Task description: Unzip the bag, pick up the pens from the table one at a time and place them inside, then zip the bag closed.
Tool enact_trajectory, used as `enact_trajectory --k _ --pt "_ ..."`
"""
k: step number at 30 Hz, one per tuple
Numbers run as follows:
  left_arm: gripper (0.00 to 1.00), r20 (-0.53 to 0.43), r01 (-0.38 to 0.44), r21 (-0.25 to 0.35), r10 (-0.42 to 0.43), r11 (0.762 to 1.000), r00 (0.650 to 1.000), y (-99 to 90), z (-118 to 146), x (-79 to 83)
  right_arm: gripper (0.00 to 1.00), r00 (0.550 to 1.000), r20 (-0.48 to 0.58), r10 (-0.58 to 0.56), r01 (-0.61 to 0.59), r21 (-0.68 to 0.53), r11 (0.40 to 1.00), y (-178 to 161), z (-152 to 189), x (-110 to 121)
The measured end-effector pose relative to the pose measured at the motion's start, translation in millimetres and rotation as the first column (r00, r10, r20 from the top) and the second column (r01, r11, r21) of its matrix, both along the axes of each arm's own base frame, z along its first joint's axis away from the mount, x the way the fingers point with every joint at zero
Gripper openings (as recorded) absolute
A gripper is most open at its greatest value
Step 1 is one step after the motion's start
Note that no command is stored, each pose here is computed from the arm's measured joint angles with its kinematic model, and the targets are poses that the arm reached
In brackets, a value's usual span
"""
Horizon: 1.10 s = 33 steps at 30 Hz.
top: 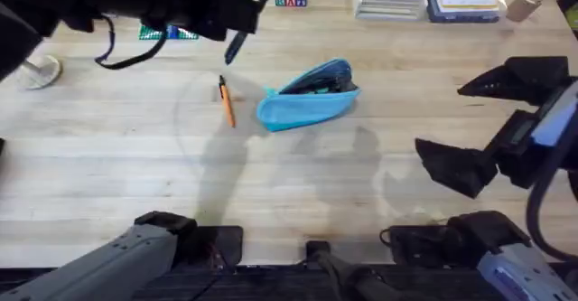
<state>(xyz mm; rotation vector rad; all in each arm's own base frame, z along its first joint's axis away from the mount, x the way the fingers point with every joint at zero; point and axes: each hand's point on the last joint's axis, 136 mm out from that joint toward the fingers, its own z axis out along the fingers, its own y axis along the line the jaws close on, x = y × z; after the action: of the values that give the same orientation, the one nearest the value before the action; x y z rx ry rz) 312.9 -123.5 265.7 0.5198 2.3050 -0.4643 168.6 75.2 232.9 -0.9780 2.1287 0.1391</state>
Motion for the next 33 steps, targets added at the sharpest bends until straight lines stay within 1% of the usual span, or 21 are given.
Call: enact_trajectory --k 7,14,17,23,26,29,30,33 --pt "0.043 0.047 0.086 -0.01 -0.086 0.996 0.995 -28.7 8.1 -4.1 0.996 1.0 0.0 0.0 0.0 0.0 1.0 0.0 0.0 0.0" --pt "0.043 0.089 0.189 -0.02 -0.186 0.982 0.978 -62.6 14.8 -13.2 0.996 1.0 0.0 0.0 0.0 0.0 1.0 0.0 0.0 0.0" --pt "0.043 0.083 0.22 -0.019 -0.218 0.975 0.972 -72.6 12.7 -17.9 0.995 1.0 0.0 0.0 0.0 0.0 1.0 0.0 0.0 0.0" --pt "0.043 0.073 0.257 -0.017 -0.255 0.966 0.964 -84.6 9.3 -24.1 0.996 1.0 0.0 0.0 0.0 0.0 1.0 0.0 0.0 0.0" --pt "0.043 0.052 0.27 -0.013 -0.269 0.963 0.962 -90.1 1.8 -23.7 0.996 1.0 0.0 0.0 0.0 0.0 1.0 0.0 0.0 0.0" --pt "0.043 0.014 0.278 -0.005 -0.278 0.961 0.96 -95.3 -11.2 -20.6 0.995 1.0 0.0 0.0 0.0 0.0 1.0 0.0 0.0 0.0" --pt "0.043 -0.063 0.281 0.009 -0.28 0.96 0.958 -101.2 -38.9 -11.4 0.996 1.0 0.0 0.0 0.0 0.0 1.0 0.0 0.0 0.0" --pt "0.043 -0.095 0.289 0.005 -0.287 0.957 0.953 -105.2 -50.3 -8.3 0.996 1.0 0.0 0.0 0.0 0.0 1.0 0.0 0.0 0.0"
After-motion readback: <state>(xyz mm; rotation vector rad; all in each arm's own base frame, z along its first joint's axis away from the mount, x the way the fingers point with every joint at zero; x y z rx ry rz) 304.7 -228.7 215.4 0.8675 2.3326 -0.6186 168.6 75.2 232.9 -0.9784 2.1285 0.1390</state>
